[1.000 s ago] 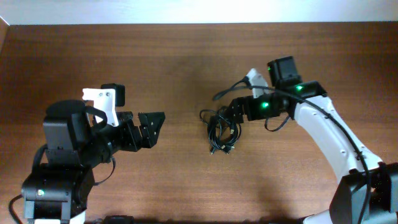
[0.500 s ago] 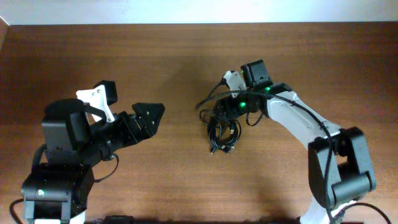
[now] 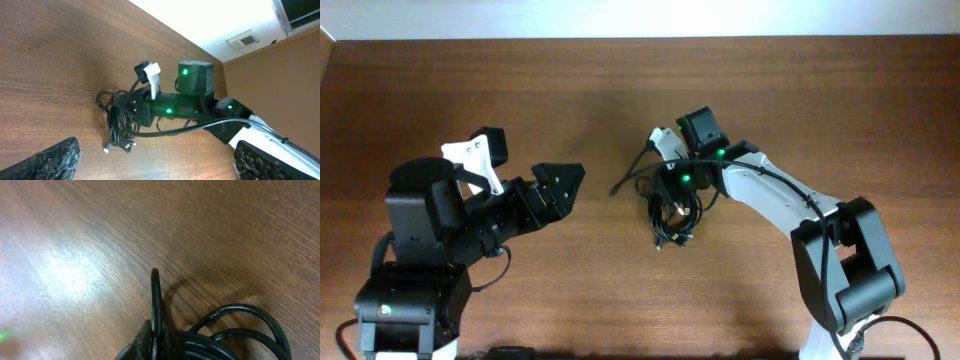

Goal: Untangle cables
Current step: 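Lift the cable bundle with the right gripper toward the left gripper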

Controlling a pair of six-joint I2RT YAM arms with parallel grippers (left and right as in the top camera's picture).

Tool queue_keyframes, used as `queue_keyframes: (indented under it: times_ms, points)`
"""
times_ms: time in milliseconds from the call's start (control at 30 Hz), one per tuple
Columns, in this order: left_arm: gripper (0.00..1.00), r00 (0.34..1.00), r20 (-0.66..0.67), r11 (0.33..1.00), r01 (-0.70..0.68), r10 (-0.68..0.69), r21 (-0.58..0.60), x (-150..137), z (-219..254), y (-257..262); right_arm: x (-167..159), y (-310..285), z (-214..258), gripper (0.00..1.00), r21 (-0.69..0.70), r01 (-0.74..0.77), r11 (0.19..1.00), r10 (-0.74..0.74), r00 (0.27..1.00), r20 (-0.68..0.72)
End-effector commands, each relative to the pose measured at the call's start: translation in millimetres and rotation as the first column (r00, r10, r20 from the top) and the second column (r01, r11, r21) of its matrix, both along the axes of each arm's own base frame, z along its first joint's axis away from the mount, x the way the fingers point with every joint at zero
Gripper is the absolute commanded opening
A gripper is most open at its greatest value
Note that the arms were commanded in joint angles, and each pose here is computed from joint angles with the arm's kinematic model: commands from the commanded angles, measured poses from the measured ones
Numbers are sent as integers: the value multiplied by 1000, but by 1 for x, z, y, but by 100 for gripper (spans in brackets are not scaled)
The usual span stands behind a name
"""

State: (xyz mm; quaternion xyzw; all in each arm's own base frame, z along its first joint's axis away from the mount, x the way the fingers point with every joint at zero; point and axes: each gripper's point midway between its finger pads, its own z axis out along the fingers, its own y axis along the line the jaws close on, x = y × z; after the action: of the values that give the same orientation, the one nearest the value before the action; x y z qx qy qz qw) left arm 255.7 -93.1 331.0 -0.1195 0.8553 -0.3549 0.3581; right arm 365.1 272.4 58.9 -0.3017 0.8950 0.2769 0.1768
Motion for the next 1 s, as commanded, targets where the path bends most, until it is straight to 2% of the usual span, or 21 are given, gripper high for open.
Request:
queue_keyframes:
  times_ms: [0,67,167,267,400,467,533,633,733,967]
  points:
    - [99,999,25,999,33,-33,18,-2,2,-3,20,37,76,4,204,-63,977,48,996,78]
    - [99,997,51,997,57,-60,55,-2,2,-3,31,48,115,4,278,-50,959,27,996,87]
    - [99,986,102,982,113,-129,149,-3,0,-3,38,66,191,4,391,-135,911,71,982,173]
    - [99,986,97,978,113,-132,178,-4,-4,0,39,71,256,4,462,-143,875,52,977,205]
    - [99,978,102,959,152,-181,241,-7,-10,0,29,71,312,4,519,-148,842,45,978,205]
    - [99,961,131,929,193,-244,316,-9,-11,0,23,69,327,4,528,-149,836,47,978,201]
    - [99,927,160,872,246,-339,422,-11,-14,0,12,70,340,4,551,-187,813,89,976,200]
    - [99,896,181,824,272,-406,497,-12,-15,0,2,70,348,4,584,-161,796,98,985,139]
    - [99,895,180,805,260,-408,533,-10,-17,5,-21,75,363,4,612,-226,758,172,974,147]
    - [99,905,162,801,252,-394,542,-10,-20,8,-49,74,393,4,636,-250,730,186,968,167]
